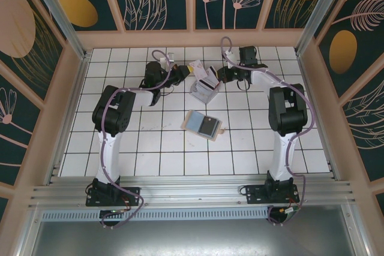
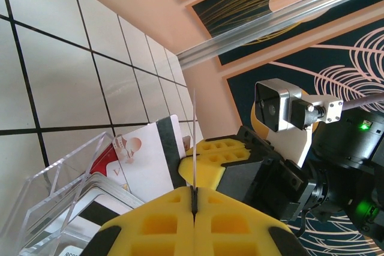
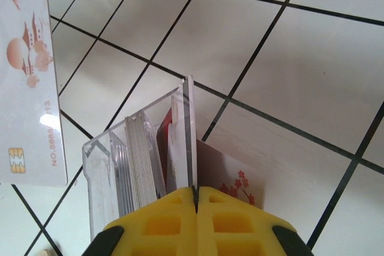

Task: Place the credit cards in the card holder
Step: Place the credit card in the storage box, then insert the credit card into the card slot.

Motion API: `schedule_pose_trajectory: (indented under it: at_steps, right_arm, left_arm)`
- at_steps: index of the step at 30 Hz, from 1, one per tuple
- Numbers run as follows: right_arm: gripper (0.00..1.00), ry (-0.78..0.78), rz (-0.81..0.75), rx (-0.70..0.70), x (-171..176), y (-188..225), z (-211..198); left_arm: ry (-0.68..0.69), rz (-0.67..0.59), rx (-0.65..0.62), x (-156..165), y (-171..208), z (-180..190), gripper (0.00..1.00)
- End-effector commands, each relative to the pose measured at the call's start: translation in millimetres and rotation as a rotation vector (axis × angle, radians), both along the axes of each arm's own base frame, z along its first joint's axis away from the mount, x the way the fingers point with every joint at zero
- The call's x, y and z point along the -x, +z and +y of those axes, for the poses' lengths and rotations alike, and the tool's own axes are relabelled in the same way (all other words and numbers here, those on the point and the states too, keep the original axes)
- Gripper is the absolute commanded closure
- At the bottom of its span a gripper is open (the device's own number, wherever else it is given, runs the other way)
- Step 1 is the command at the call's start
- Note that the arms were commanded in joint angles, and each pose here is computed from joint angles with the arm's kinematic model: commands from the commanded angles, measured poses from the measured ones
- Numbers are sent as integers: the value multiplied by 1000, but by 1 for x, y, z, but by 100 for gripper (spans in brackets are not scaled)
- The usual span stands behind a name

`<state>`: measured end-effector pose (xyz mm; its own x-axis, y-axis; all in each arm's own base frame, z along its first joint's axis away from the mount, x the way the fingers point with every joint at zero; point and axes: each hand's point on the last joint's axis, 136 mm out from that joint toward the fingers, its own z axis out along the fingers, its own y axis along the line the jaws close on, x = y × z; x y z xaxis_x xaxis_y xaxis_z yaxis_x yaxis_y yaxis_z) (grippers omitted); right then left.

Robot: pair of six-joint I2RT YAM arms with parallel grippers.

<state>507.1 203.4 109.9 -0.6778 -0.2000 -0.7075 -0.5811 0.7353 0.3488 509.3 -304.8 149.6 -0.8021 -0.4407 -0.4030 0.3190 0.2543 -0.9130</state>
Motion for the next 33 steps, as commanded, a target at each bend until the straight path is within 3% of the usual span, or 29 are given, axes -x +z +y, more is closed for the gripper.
schedule_pose_trajectory:
  at_steps: [1,5,8,17,33]
  right_arm:
    - [83,10,-49,-3,7,22,-3]
    - [72,1,-73,-80,9,46,-1]
    - [70,-20,-76,-167,11,67,0]
    - [62,94,142,-643,49,107,28]
    - [61,141,195,-624,56,98,47]
  left_arm:
    - [-24,-82,29,7,30,1,100]
    - [-40,-97,38,12,36,0,100]
    - [-56,-113,51,18,41,0,100]
    - [-168,-155,96,47,51,-13,100]
    - [-256,-200,142,64,68,-23,100]
